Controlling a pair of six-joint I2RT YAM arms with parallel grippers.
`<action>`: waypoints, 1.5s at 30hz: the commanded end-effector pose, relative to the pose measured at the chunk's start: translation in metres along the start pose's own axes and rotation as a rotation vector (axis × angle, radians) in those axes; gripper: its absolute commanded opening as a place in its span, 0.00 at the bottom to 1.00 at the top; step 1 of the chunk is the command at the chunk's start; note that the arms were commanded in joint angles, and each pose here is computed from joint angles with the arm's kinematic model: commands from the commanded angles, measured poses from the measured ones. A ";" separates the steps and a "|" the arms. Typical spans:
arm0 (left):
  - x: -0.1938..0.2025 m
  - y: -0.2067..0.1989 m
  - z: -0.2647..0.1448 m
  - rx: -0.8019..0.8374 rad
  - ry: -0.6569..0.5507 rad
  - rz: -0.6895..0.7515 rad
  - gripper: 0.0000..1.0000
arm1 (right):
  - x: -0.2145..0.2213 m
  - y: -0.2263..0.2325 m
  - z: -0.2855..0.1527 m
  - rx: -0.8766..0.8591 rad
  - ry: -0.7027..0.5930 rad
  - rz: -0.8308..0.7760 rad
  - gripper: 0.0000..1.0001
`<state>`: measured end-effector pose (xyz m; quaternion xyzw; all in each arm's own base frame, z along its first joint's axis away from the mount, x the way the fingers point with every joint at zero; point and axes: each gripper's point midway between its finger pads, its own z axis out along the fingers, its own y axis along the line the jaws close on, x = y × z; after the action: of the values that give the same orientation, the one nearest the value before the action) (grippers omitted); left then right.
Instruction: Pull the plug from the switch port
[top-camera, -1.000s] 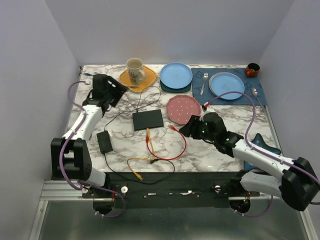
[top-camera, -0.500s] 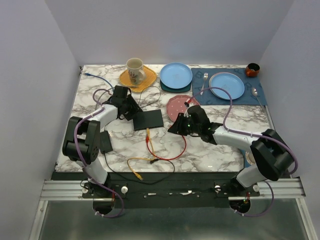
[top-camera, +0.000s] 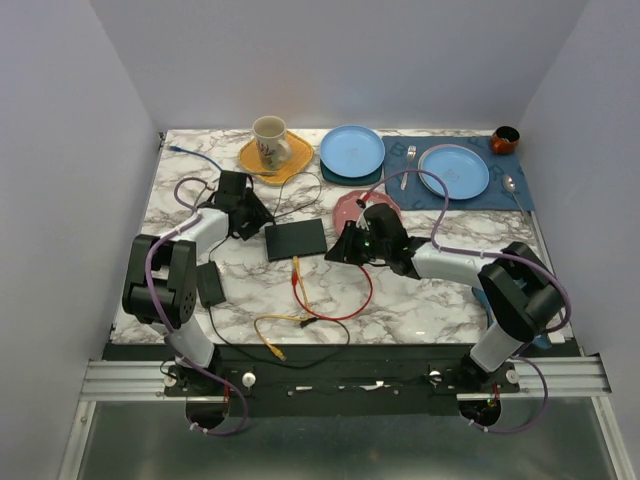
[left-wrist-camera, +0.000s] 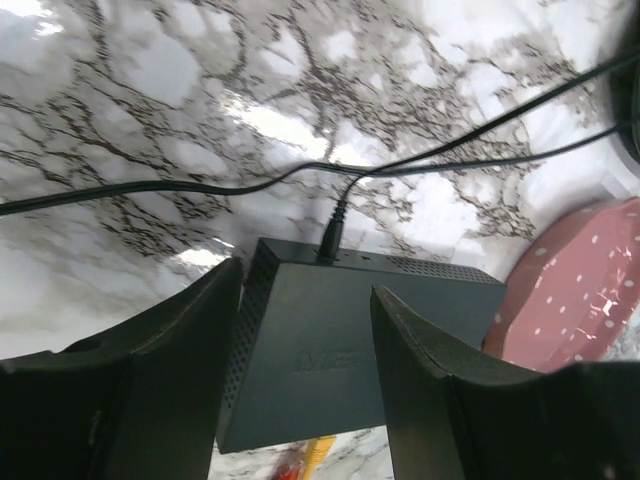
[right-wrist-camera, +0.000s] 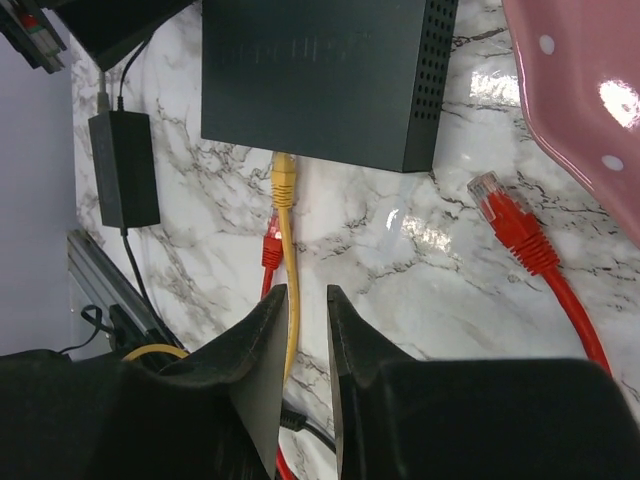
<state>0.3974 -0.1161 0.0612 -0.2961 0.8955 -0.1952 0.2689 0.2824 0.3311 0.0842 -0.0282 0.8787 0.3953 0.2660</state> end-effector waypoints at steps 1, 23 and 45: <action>0.015 0.020 0.013 -0.065 0.094 -0.002 0.63 | 0.004 0.004 0.014 -0.024 0.041 -0.012 0.30; 0.065 0.025 -0.007 -0.027 0.115 0.019 0.61 | 0.030 -0.006 0.004 -0.015 0.079 0.014 0.50; 0.101 -0.021 -0.014 0.151 0.195 0.127 0.60 | 0.043 0.008 0.054 -0.084 0.176 0.122 0.57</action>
<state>0.3401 -0.1856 0.0637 -0.2093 0.9097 -0.2645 0.2422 0.2670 0.3712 0.0399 -0.0276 0.8866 0.4284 0.1723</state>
